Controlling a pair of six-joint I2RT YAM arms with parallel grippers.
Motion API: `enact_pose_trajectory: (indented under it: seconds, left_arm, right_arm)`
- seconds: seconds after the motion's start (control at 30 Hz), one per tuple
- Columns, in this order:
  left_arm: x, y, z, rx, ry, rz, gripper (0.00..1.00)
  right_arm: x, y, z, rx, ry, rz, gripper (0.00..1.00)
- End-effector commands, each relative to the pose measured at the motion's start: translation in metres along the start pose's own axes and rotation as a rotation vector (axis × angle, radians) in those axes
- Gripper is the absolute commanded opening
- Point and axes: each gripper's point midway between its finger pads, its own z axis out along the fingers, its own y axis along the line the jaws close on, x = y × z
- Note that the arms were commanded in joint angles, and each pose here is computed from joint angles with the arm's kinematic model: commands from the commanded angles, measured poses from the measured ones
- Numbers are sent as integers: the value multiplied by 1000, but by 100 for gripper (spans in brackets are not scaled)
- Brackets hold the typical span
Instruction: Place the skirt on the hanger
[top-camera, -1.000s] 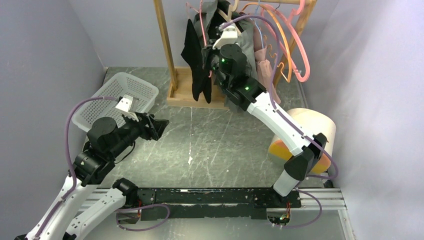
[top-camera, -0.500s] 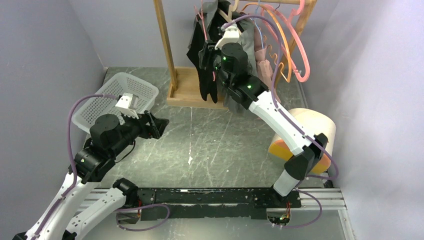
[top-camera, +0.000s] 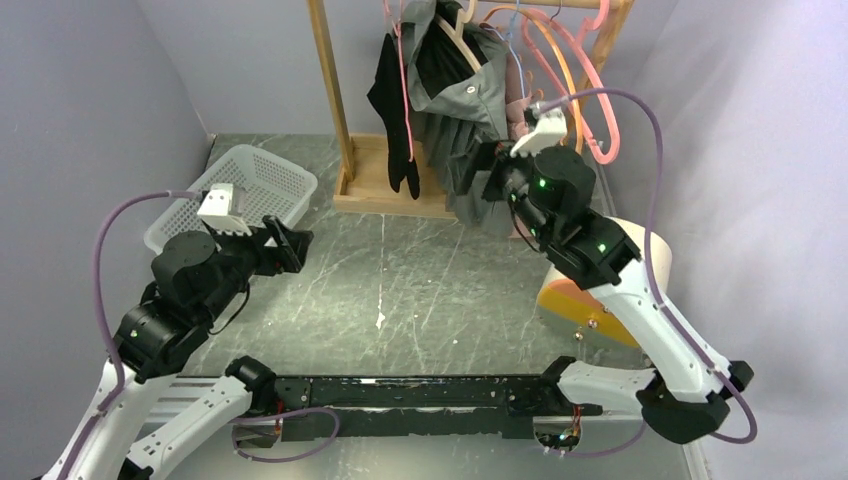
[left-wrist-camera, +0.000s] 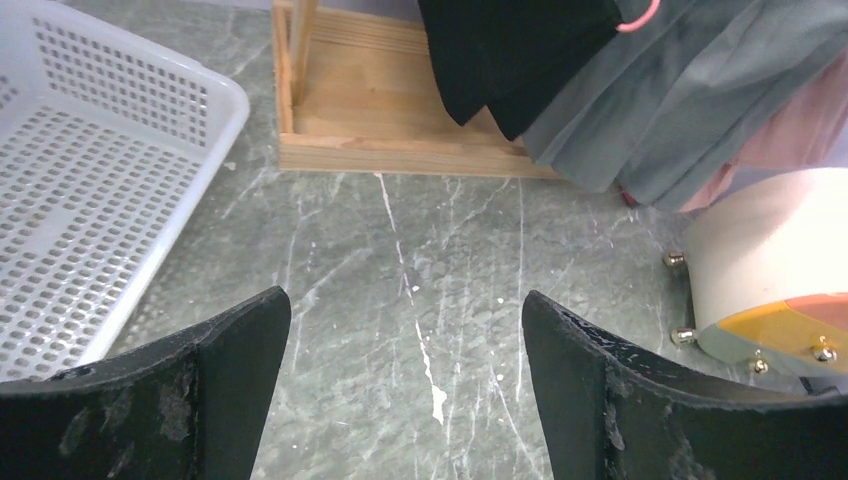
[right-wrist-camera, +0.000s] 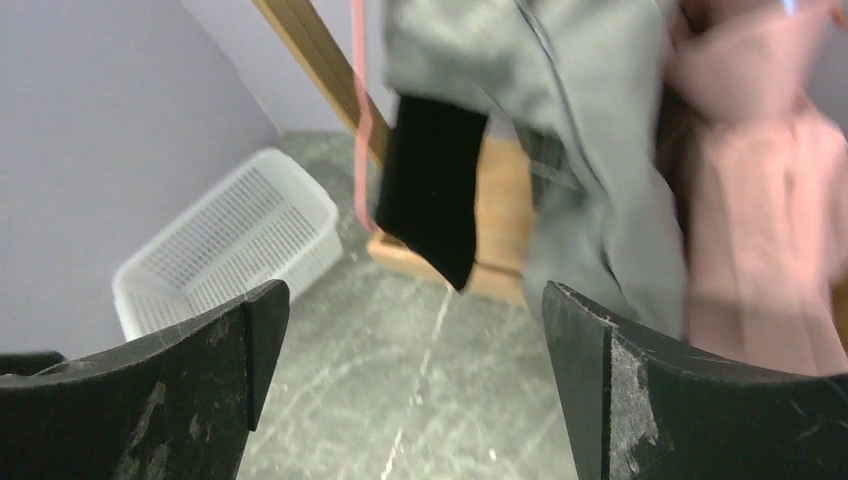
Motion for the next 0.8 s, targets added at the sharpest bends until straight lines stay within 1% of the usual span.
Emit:
enact_pose_trajectory:
  seconds: [0.0, 0.1, 0.17, 0.23, 0.37, 0.57, 0.63, 0.77]
  left_arm:
    - [-19, 12, -22, -65, -54, -3, 89]
    - [-28, 16, -32, -82, -91, -12, 89]
    - [-34, 15, -40, -76, -113, -13, 89]
    - [-41, 16, -47, -79, -133, -12, 89]
    - [-55, 20, -62, -102, -168, -14, 89]
    - [-76, 20, -90, -100, -221, -15, 91]
    - [-83, 21, -100, -97, -238, 20, 93]
    - [-98, 20, -121, -84, -280, 28, 94]
  right_arm:
    - [69, -61, -41, 256, 217, 15, 100]
    - [92, -87, -74, 354, 279, 42, 100]
    - [97, -100, -95, 409, 290, 72, 100]
    - [93, -111, -113, 449, 265, 99, 100]
    - [76, -135, -145, 545, 191, 101, 100]
    - [27, -141, -174, 522, 52, 89, 100]
    - [13, -139, -179, 494, 6, 88, 100]
    - [-6, -131, -182, 443, -46, 91, 100]
